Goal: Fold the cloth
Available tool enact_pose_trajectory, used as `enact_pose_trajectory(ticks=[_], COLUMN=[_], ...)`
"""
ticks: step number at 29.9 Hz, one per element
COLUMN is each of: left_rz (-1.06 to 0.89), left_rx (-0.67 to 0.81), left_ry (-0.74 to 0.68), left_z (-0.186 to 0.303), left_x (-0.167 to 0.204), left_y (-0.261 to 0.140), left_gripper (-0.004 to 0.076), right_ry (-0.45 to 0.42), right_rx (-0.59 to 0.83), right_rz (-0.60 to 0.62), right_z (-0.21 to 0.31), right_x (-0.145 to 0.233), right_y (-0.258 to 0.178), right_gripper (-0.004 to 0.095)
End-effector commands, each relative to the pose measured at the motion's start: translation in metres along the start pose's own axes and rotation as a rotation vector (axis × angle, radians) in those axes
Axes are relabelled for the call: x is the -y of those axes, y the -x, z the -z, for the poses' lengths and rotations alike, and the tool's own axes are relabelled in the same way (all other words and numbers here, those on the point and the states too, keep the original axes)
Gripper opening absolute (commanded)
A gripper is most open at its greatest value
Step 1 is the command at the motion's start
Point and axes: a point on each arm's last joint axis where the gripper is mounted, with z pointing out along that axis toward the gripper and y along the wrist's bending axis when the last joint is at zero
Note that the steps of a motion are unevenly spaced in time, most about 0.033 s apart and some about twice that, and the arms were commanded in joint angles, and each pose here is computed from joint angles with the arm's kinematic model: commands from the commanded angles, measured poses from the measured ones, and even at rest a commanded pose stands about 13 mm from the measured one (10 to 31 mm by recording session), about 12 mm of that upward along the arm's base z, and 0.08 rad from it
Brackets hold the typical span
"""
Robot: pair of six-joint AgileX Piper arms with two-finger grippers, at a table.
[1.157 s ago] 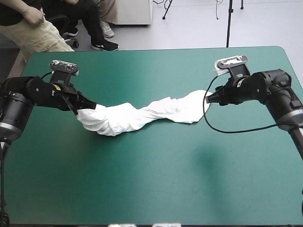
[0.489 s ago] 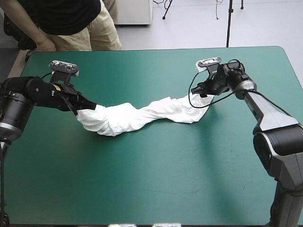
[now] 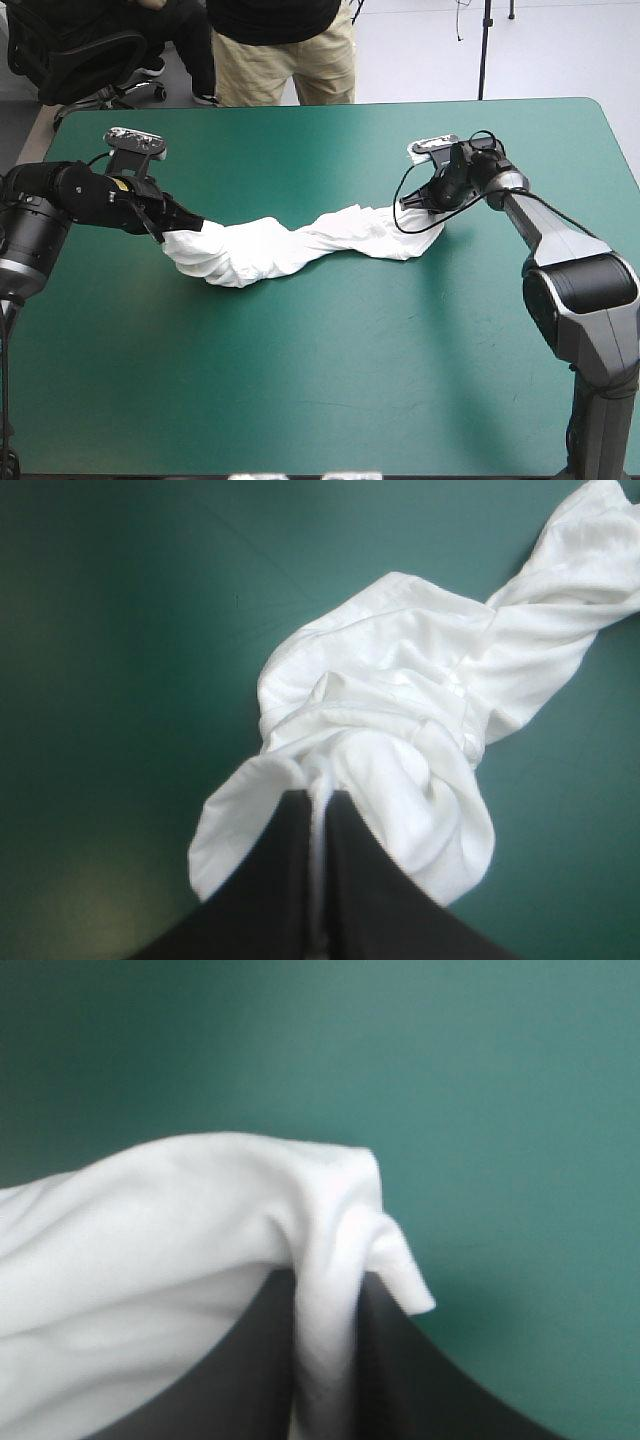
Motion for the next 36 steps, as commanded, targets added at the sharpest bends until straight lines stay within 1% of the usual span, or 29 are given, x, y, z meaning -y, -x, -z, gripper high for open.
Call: enact_pose_trajectory(ticks=[1,5,7,10,13,16,21,23,26,28,30,32,36], left_rz=[0.001,-0.002,-0.01,-0.019,-0.036,-0.062,-0.071,-0.078,-0.076,-0.077,-0.075,-0.073,-0.088], left_rx=[0.133,0.201,0.238,0.327,0.424,0.501,0.619,0.667,0.747,0.794,0.818,0.821,0.733], left_ry=[0.012,0.029,0.041,0.057,0.075,0.136,0.291,0.332,0.364,0.367,0.357,0.328,0.289], left_z=[0.021,0.031,0.042,0.066,0.094,0.124,0.176,0.195,0.222,0.238,0.249,0.255,0.256], left_x=[0.003,0.003,0.003,0.004,0.006,0.005,0.001,0.001,0.004,0.008,0.011,0.016,0.021], left_y=[0.011,0.014,0.019,0.032,0.044,0.053,0.058,0.058,0.054,0.05,0.044,0.038,0.024], left_gripper=[-0.0009,-0.0009,-0.0009,-0.0009,-0.0009,-0.0009,-0.0009,-0.0009,-0.0009,-0.0009,-0.0009,-0.0009,-0.0009], right_ry=[-0.038,-0.109,-0.152,-0.216,-0.241,-0.253,-0.282,-0.292,-0.308,-0.312,-0.31,-0.297,-0.266], right_rx=[0.075,0.121,0.173,0.268,0.377,0.501,0.735,0.831,0.957,1.01,1.039,1.028,0.98], right_rz=[0.041,0.058,0.071,0.079,0.075,0.064,0.058,0.055,0.046,0.037,0.024,0.01,-0.004], right_z=[0.029,0.054,0.079,0.128,0.181,0.239,0.342,0.382,0.43,0.454,0.472,0.481,0.486], right_x=[0.006,0.011,0.014,0.019,0.018,0.016,0.011,0.008,0.004,0.002,0.0,-0.002,-0.005], right_y=[0.011,0.015,0.018,0.019,0.014,0.003,-0.037,-0.061,-0.098,-0.123,-0.148,-0.168,-0.192], right_gripper=[-0.0013,-0.0013,-0.0013,-0.0013,-0.0013,-0.0013,-0.0013,-0.0013,-0.0013,-0.0013,-0.0013,-0.0013,-0.0013])
